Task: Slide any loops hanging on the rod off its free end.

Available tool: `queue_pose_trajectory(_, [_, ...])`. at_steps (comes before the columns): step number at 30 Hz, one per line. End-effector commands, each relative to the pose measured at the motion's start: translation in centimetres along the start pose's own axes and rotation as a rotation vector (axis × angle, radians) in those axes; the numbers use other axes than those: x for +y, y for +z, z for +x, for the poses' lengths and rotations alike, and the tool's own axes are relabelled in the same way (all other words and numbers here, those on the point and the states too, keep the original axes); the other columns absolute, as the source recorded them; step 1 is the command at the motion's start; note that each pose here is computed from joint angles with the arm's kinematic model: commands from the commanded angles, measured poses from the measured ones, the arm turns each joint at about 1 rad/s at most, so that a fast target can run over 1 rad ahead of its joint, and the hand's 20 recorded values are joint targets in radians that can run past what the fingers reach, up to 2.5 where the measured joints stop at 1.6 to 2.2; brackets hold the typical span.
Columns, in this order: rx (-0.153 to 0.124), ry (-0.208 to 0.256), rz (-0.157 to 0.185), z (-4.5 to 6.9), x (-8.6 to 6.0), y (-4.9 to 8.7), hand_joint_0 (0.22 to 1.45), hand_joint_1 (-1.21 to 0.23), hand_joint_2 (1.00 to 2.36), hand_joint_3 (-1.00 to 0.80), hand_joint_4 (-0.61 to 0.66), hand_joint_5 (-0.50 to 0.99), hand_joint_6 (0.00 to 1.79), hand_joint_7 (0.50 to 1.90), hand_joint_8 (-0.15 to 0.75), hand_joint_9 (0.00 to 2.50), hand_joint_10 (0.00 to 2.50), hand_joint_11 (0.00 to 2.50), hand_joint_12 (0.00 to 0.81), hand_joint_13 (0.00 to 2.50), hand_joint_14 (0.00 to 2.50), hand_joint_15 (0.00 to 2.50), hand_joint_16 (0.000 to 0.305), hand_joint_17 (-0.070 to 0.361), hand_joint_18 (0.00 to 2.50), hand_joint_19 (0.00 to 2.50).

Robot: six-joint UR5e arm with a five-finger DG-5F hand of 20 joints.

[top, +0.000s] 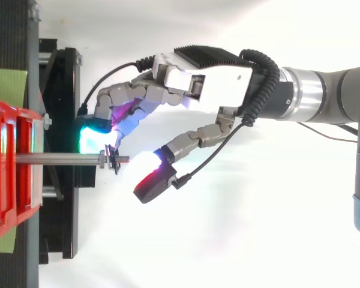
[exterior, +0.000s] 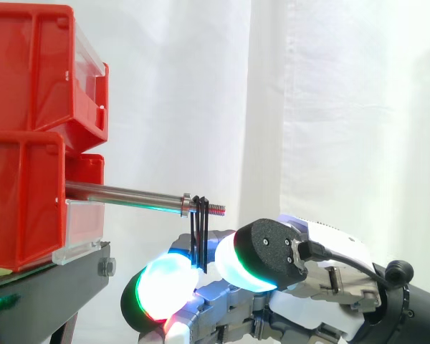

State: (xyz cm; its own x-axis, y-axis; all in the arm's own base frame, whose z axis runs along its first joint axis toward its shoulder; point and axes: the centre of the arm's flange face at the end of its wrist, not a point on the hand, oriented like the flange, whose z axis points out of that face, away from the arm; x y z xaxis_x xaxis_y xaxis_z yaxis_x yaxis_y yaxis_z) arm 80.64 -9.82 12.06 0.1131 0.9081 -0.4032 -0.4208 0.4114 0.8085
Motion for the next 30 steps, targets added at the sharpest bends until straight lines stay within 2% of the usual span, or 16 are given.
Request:
queue_pose_trajectory(1, [-0.001,-0.001,-0.004,-0.13,0.05,0.05,0.59,-0.63,1.01,-0.35,0.31,-0.13,0.5,1.14,0.312,0.99,0.01,0.38,0.342,0.77,0.01,0.22,0.06,0.134,0.72,0.46])
queue_pose_trajectory(6, [-0.006,-0.001,-0.005,-0.2,0.09,0.13,0.59,-0.63,1.01,-0.35,0.32,-0.12,0.5,1.14,0.316,0.99,0.01,0.38,0.342,0.77,0.01,0.23,0.06,0.134,0.71,0.46])
queue_pose_trajectory(11, [-0.02,-0.007,-0.031,-0.39,0.43,0.46,0.59,-0.63,1.01,-0.35,0.33,-0.11,0.5,1.14,0.318,0.99,0.01,0.39,0.342,0.77,0.01,0.22,0.06,0.134,0.71,0.46])
queue_pose_trajectory(17, [-0.02,-0.007,-0.031,-0.35,0.34,0.42,0.6,-0.64,1.02,-0.31,0.31,-0.1,0.5,1.15,0.312,0.99,0.01,0.38,0.342,0.77,0.01,0.22,0.059,0.133,0.71,0.46])
queue_pose_trajectory(24, [-0.021,-0.006,-0.032,-0.26,0.39,0.46,0.62,-0.66,1.02,-0.24,0.27,-0.1,0.5,1.23,0.314,0.98,0.01,0.38,0.339,0.76,0.01,0.22,0.058,0.131,0.72,0.46])
queue_pose_trajectory(30, [-0.016,-0.007,-0.033,-0.31,0.36,0.42,0.62,-0.69,1.02,-0.19,0.21,-0.1,0.5,1.4,0.314,0.98,0.01,0.38,0.34,0.77,0.01,0.22,0.059,0.132,0.73,0.46])
